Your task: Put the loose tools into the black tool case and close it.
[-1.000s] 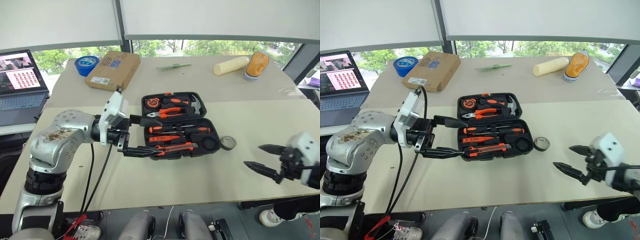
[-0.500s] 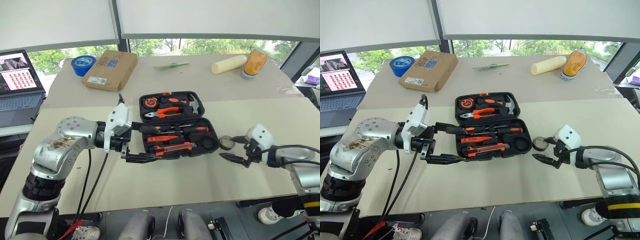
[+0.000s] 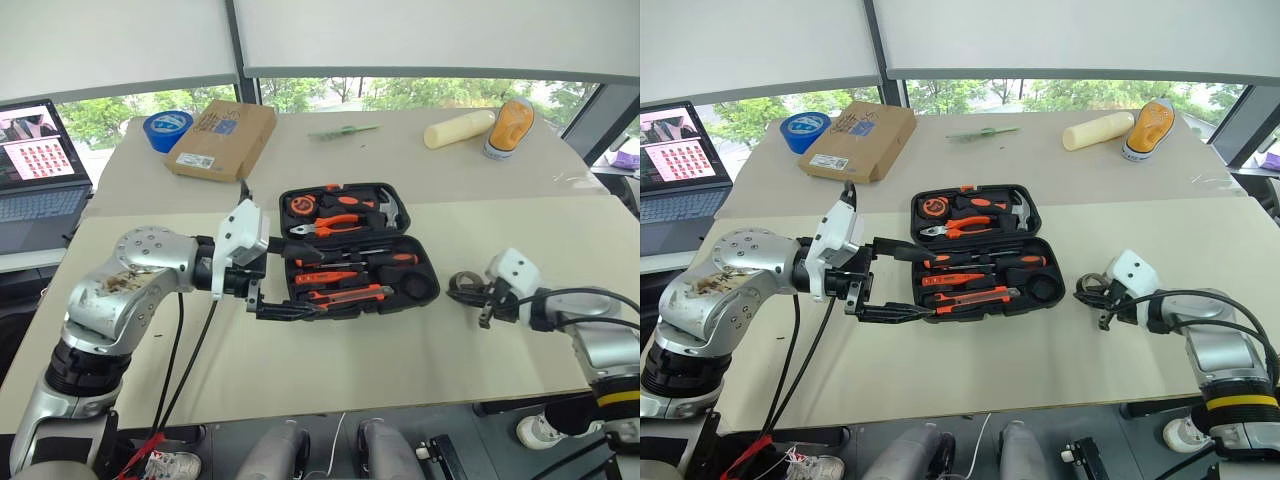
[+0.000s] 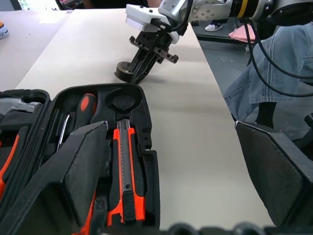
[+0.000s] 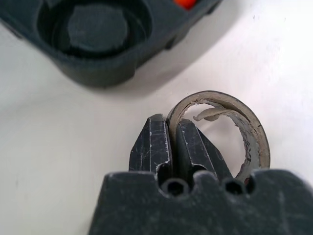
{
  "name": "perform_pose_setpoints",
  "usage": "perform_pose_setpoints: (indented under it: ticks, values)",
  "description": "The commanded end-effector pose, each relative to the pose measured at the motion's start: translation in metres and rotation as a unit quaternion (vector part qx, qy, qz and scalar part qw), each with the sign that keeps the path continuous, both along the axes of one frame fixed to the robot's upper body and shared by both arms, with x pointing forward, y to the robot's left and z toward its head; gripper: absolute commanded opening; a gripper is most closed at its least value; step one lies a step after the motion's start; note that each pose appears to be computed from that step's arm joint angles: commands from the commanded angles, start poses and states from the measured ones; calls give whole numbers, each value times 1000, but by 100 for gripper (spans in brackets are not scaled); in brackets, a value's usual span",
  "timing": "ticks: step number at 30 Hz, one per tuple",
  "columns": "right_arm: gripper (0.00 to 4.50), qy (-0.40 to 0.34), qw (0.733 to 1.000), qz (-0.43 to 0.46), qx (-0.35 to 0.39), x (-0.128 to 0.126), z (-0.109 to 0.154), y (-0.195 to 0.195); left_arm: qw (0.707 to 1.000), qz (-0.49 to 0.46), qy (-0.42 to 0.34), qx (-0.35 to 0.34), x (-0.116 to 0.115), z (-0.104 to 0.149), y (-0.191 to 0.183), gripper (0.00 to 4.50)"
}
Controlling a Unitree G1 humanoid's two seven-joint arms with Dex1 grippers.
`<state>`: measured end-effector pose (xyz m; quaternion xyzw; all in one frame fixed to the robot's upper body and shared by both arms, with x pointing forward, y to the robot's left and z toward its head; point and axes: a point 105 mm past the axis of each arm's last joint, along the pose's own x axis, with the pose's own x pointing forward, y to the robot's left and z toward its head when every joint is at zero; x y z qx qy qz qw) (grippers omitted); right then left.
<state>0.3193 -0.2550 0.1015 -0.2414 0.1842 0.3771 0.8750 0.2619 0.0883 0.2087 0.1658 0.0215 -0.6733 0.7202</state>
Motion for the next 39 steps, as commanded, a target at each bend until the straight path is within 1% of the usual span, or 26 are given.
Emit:
perform_pose_setpoints:
  ticks: [1,2,4,7,10,12,14,17,21,23,24,27,29,30,34,35,39]
  values:
    - [4,-63,997,10,53,2,57,4,1000,-3,-17,8,-2,-3,5,450]
    - [4,-67,995,33,68,0,69,16,1000,-3,-18,9,-2,-4,5,450]
    - [4,-65,991,84,78,-8,81,42,1000,-3,-18,9,-4,-5,5,450]
    - [4,-59,987,135,56,-15,82,70,1000,-5,-19,9,-4,-5,5,450]
    - [4,-46,984,172,28,-20,74,91,1000,-3,-21,5,-2,-4,4,450]
    - [4,-35,982,184,2,-22,64,95,1000,-3,-23,5,-2,-4,3,450]
    - [4,-21,984,173,-28,-17,49,96,1000,-1,-24,6,-2,-4,3,450]
    - [4,-19,987,146,-67,-6,38,89,1000,3,-24,5,-2,-4,3,450]
    - [4,-4,987,145,-74,-8,31,86,1000,5,-22,4,-3,-5,3,450]
    - [80,7,987,151,-60,-12,29,91,1000,7,-22,5,-3,-6,4,450]
    - [90,9,986,153,-59,-13,28,92,1000,8,-23,5,-2,-6,4,450]
    - [186,11,986,157,-54,-17,29,93,1000,10,-24,4,0,-6,4,450]
    - [261,12,987,156,-45,-19,34,93,1000,11,-25,4,1,-5,4,450]
    - [290,13,987,157,-43,-20,35,93,1000,12,-25,4,1,-5,4,450]
    - [431,8,988,150,-46,-24,42,87,999,15,-28,5,4,-6,5,450]
    - [448,5,988,146,-48,-24,44,85,999,16,-28,5,4,-6,5,450]
    - [448,-13,995,101,-26,-18,65,63,998,57,-28,12,15,-11,18,450]
